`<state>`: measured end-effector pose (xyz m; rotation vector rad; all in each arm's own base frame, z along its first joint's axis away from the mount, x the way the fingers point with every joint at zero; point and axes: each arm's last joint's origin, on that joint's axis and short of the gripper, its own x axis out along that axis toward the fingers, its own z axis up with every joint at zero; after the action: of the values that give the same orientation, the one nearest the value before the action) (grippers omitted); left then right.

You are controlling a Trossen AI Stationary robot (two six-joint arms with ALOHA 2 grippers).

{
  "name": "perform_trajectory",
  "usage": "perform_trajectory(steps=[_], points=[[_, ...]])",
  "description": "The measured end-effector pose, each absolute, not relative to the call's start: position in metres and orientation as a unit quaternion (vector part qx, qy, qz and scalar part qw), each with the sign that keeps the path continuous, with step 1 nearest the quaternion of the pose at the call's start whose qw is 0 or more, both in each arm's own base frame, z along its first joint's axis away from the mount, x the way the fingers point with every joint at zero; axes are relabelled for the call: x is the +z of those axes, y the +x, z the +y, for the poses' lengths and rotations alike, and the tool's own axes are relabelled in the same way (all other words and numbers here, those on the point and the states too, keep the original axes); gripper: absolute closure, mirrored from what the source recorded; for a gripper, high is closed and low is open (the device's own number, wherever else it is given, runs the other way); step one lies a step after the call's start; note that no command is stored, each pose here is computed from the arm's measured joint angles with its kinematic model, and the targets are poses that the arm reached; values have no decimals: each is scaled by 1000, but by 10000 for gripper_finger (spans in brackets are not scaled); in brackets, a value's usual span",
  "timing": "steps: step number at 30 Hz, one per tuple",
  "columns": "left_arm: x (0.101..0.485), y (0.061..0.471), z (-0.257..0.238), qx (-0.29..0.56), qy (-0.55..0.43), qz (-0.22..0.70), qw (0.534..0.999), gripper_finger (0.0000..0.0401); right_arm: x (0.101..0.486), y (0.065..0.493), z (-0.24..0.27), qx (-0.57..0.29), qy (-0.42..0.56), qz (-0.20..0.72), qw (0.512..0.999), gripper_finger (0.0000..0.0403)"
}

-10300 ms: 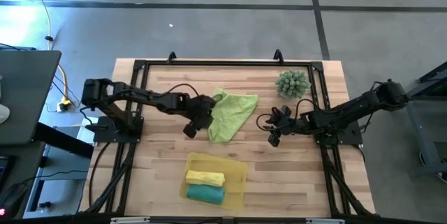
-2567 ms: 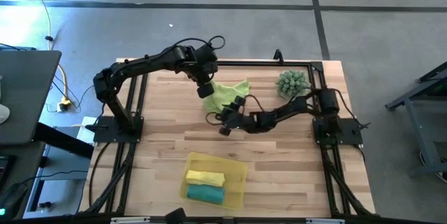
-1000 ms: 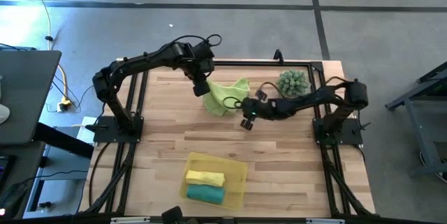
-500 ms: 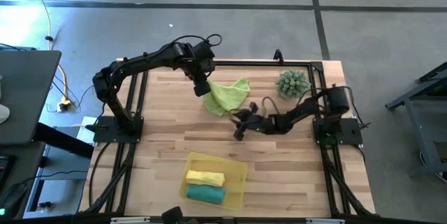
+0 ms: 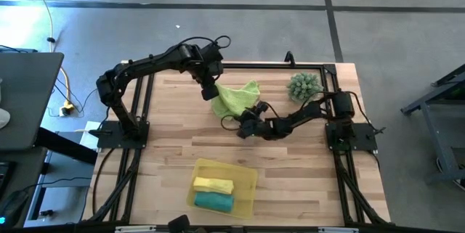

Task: Roll microfiber towels into tight, uniform cylinder then place into a basket
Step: Fold the green towel

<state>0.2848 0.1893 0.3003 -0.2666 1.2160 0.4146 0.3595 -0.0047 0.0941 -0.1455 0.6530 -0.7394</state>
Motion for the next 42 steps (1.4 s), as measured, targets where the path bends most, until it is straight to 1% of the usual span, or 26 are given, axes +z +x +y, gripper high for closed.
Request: perform_trajectory(steps=[5,12,15,17,20,21,24,27,30,36,42], points=[[300,285,189,192,-124,566,792,401,86,355,-15,-387,-80,333,856,197],[300,285,189,190,-121,567,792,401,83,351,-24,-410,-57,343,843,251],[300,285,189,190,-121,567,792,401,83,351,-28,-403,-48,346,846,287],[300,285,188,189,-121,568,792,401,83,351,-29,-403,-46,347,846,321],[300,285,188,188,-121,569,792,401,83,351,-32,-397,-56,353,846,382],[300,285,187,187,-120,570,791,401,84,351,-32,-391,-63,356,846,392],[300,286,184,183,-121,575,788,401,87,351,-32,-387,-85,363,844,388],[299,286,179,175,-120,586,782,401,98,346,-32,-371,-124,386,835,398],[301,286,174,170,-115,588,782,401,125,343,-32,-363,-142,378,840,399],[319,281,160,169,-96,569,799,401,175,322,-31,-339,-191,393,833,402],[347,264,145,219,-43,542,810,401,233,290,-28,-287,-238,382,846,402]])
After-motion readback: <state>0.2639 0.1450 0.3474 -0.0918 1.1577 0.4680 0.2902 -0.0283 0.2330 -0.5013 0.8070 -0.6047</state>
